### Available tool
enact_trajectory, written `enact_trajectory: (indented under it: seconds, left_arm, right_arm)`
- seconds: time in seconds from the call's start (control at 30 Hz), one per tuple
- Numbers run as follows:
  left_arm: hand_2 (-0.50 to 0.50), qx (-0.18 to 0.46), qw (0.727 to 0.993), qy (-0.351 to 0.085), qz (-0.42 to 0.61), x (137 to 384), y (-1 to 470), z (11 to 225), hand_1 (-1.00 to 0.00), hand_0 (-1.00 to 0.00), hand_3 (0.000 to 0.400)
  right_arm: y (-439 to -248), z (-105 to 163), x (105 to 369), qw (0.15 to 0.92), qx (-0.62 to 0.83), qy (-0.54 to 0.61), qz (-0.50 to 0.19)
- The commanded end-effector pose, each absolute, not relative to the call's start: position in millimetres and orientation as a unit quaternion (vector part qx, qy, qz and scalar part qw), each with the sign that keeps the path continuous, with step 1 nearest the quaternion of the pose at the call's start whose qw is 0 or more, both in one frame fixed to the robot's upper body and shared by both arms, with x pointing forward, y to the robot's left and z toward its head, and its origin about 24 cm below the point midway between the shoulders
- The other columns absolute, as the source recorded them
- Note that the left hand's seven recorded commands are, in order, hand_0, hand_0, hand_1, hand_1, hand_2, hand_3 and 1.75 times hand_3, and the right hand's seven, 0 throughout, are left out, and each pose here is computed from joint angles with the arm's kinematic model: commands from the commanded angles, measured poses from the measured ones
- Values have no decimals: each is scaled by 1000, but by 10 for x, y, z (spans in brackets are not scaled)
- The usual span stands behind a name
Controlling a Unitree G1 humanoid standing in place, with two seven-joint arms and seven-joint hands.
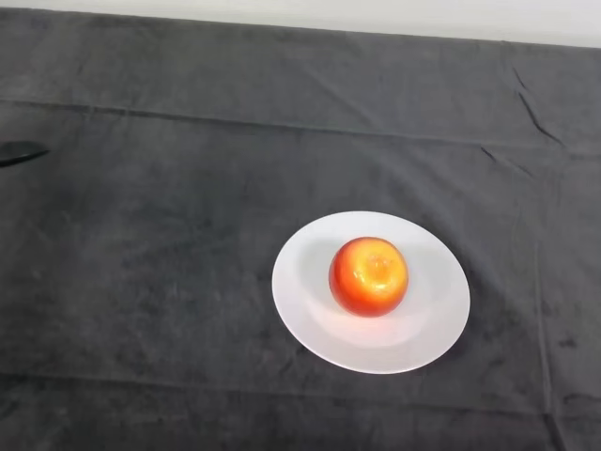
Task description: Move the apple to the plate
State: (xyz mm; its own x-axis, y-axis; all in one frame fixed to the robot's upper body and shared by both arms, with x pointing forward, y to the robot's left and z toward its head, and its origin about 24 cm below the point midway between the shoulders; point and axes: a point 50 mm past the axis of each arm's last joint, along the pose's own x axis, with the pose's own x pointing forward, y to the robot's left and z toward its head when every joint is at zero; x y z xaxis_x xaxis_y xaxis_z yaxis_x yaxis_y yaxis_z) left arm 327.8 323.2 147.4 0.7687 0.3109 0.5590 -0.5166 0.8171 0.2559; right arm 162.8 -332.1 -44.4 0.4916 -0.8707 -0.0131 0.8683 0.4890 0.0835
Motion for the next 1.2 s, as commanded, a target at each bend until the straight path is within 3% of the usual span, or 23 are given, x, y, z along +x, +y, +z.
enact_trajectory:
  seconds: [0.03,0.57,1.2]
  left_arm:
    - [0,206,909,-256,258,3154,3425,1483,0,0,0]
    - [0,179,891,-257,329,3052,3581,1462,0,0,0]
    - [0,173,893,-251,332,3066,3567,1434,0,0,0]
  right_arm:
    - [-2735,-1012,1176,845,110,142,-503]
    - [-2737,-1006,1175,846,109,137,-504]
    - [-2738,-1007,1175,846,109,138,-504]
